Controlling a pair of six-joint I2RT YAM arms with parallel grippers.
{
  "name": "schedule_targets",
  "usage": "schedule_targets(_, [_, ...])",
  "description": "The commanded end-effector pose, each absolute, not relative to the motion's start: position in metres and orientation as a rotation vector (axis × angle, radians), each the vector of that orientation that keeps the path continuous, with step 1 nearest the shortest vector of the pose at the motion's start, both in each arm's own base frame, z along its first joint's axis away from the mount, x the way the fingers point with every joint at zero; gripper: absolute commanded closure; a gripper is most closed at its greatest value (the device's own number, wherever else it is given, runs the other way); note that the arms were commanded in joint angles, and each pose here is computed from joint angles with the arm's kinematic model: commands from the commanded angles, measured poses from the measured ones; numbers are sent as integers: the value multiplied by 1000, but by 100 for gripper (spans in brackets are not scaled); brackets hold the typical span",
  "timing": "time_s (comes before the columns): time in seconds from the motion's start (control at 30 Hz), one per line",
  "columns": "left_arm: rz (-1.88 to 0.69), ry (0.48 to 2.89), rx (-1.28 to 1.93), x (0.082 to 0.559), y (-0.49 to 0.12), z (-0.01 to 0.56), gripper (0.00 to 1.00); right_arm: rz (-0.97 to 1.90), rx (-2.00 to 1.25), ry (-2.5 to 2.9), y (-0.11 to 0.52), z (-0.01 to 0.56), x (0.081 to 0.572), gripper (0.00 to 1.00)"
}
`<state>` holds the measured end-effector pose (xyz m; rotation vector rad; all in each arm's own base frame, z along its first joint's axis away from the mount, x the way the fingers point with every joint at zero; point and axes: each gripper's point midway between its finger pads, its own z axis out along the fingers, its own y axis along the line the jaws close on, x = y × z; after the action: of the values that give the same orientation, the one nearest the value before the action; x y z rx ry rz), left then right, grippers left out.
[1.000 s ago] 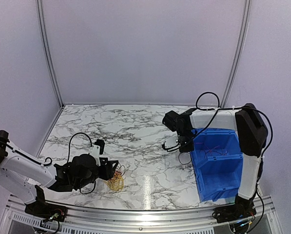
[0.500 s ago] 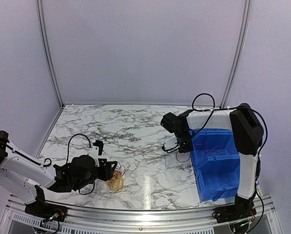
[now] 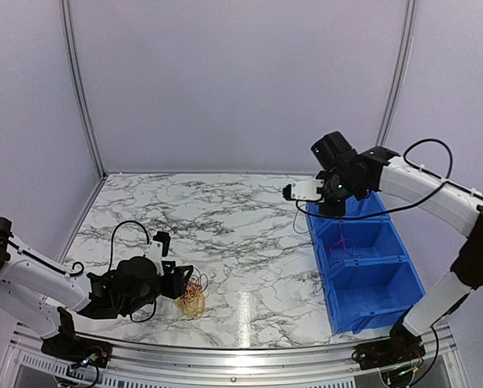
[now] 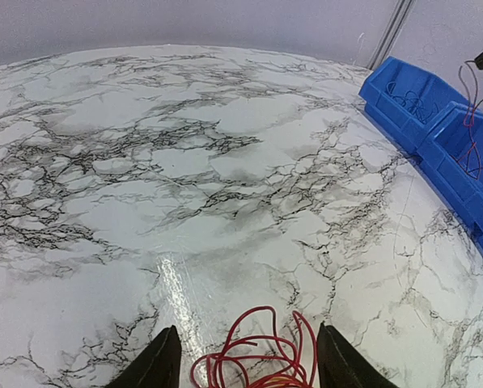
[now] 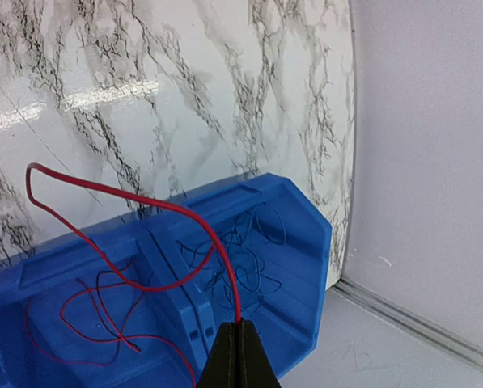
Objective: Untangle the cables
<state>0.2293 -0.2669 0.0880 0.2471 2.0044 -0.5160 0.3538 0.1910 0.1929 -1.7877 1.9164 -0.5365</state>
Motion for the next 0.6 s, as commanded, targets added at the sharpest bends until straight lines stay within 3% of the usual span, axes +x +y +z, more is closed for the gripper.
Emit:
schedule_targets(0.0, [-468, 1989, 258, 235, -263, 92, 41, -500, -1747, 1943, 156, 201, 340, 100])
schedule_targets(0.3, [-456, 2002, 277, 240, -271, 89, 41, -506, -1695, 2068, 71, 176, 312, 100])
schedule_targets(0.43, [-456, 2002, 278, 241, -272, 91, 41, -530, -1687, 2090, 59, 169, 305, 79])
schedule_targets(0.5, [-458, 1998, 279, 242, -273, 95, 41, -428, -1662, 2059, 73, 184, 304, 58])
schedule_targets(0.57, [-460, 1998, 277, 242, -273, 97, 41, -302, -1614, 2004, 93, 210, 304, 48])
